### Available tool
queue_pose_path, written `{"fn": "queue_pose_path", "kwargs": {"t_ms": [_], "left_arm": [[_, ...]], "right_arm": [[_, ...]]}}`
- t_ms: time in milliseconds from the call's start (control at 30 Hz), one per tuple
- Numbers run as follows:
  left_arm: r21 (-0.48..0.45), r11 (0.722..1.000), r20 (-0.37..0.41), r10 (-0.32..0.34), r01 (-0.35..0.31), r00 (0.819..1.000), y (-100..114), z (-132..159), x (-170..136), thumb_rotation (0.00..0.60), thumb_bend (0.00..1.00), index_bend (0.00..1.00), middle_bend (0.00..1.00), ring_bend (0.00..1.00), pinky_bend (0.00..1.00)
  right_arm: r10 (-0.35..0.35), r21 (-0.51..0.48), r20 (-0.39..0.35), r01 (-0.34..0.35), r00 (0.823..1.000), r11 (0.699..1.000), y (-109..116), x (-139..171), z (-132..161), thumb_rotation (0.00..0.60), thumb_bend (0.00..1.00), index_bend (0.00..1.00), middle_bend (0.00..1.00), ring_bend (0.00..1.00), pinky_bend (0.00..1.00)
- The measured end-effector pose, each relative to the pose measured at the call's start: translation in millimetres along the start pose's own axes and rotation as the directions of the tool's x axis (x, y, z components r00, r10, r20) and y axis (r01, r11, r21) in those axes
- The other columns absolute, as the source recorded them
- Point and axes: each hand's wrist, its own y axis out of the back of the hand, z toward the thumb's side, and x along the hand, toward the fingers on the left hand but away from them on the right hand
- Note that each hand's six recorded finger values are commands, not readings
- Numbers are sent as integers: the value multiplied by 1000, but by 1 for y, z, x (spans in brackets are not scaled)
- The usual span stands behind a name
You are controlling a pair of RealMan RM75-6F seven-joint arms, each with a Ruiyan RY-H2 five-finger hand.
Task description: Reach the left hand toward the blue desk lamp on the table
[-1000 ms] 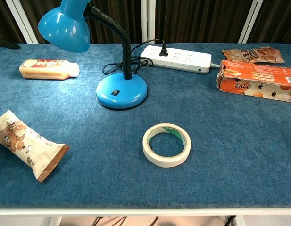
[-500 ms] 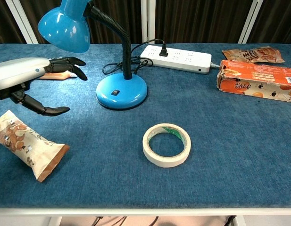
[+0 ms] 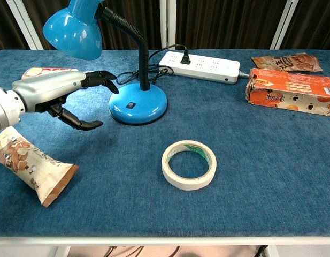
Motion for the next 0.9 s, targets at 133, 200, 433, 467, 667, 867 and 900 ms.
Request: {"fn": "queue_pose_path", "kwargs": {"t_ms": [133, 200, 433, 467, 667, 867, 900], "left_arm": [[-1, 1000, -3, -10, 10, 1000, -3, -1, 6, 468, 295, 187, 0, 0, 0], [0, 1000, -4, -12, 12, 1000, -5, -1, 10, 467, 295, 187, 0, 0, 0], [0, 1000, -7, -17, 17, 1000, -11, 0, 19, 469, 295, 186, 0, 0, 0], [0, 1000, -9, -18, 18, 1000, -12, 0, 20, 470, 295, 187, 0, 0, 0], [7, 1000, -15, -24, 24, 1000, -16, 0, 23, 465, 296, 187, 0, 0, 0], [13, 999, -14, -32, 32, 999, -19, 0, 24, 466, 298, 187, 0, 0, 0], [13, 999, -12, -31, 32, 999, -19, 1, 23, 468, 298, 187, 0, 0, 0]], "right_arm": [[2, 1, 7, -2, 1000, 1000, -1, 0, -2, 600, 211, 0, 0, 0, 0], [2, 2, 11, -2, 1000, 1000, -1, 0, -3, 600, 211, 0, 0, 0, 0], [-4, 2, 23, 4, 1000, 1000, 2, 0, -8, 600, 210, 0, 0, 0, 0], [-4, 2, 25, 4, 1000, 1000, 2, 0, -8, 600, 211, 0, 0, 0, 0], [-2, -2, 32, 2, 999, 1000, 1, 1, -12, 600, 212, 0, 0, 0, 0], [-5, -5, 39, 5, 999, 1000, 2, 3, -16, 600, 211, 0, 0, 0, 0], [-6, -5, 41, 6, 999, 1000, 2, 3, -16, 600, 211, 0, 0, 0, 0]]}}
